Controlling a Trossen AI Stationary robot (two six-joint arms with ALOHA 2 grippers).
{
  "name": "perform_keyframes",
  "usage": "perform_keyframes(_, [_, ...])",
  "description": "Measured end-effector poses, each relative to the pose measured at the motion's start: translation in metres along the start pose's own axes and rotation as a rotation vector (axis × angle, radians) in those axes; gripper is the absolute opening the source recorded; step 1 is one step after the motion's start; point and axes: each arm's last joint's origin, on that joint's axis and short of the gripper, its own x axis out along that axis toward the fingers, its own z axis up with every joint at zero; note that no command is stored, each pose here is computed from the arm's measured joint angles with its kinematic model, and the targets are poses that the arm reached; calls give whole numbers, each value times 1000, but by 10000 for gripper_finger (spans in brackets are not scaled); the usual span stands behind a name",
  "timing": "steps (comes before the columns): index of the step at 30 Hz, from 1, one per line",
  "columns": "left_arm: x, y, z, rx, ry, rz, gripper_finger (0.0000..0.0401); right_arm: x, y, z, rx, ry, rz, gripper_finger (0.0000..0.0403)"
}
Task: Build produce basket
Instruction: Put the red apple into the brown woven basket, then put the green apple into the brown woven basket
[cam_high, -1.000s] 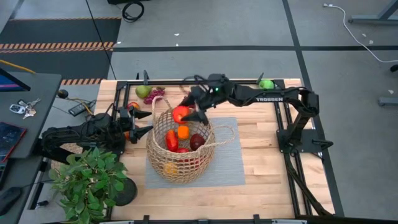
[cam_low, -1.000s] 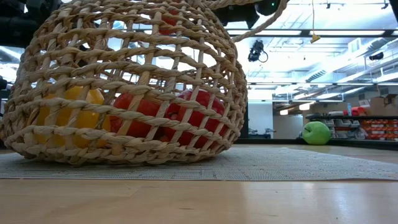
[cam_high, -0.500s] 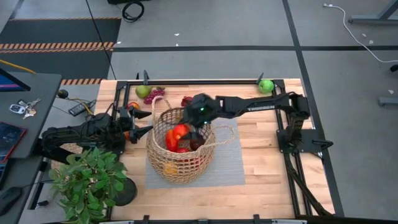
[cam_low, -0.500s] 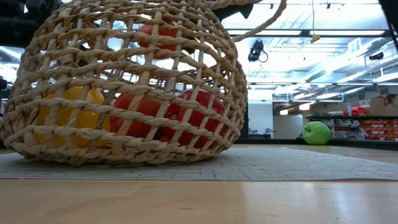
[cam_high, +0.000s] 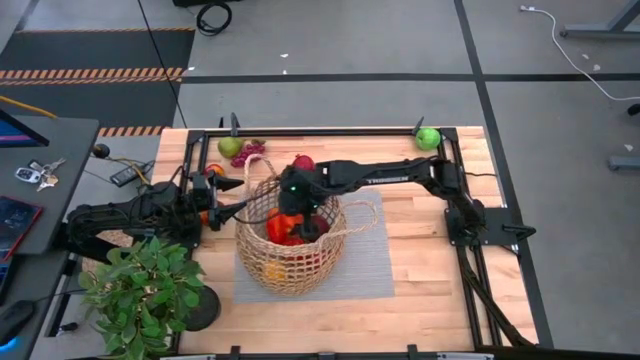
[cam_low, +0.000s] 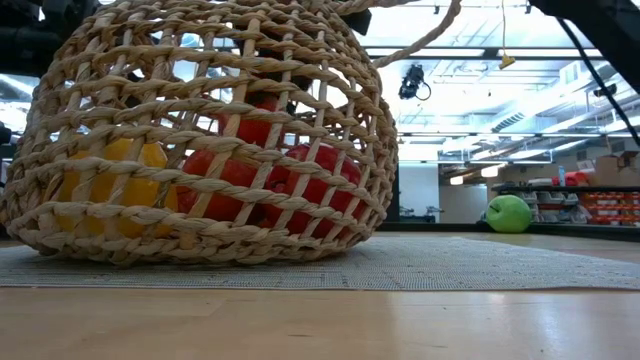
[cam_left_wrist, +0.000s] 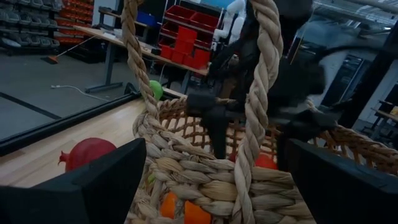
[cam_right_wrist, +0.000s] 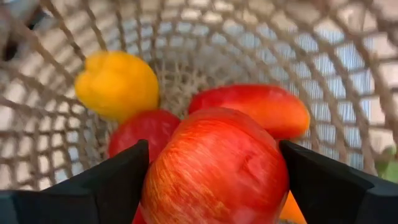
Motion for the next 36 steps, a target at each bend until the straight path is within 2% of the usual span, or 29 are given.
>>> perform_keyframes(6, [0,0,0,0,0,0,389,-6,-3,-4,40,36,17,395])
perform_keyframes(9, [0,0,0,0,0,0,389,-18,0,0,41,13,8,390])
perform_keyframes(14, [0,0,0,0,-1,0,389,-64,8,9,23,-31,-201,378])
perform_keyframes(17, [0,0,0,-1,0,0,389,-95,9,13,11,-90,-267,375])
perform_keyframes(20, [0,0,0,0,0,0,389,-117,1,6,37,-82,-345,375])
perform_keyframes(25, [0,0,0,0,0,0,389,-146,-25,-26,147,-42,-487,375])
perform_keyframes(30, [0,0,0,0,0,1,389,-169,-49,-72,256,-140,-652,375])
perform_keyframes(36, [0,0,0,0,0,0,389,-198,-75,-145,497,-226,-995,375])
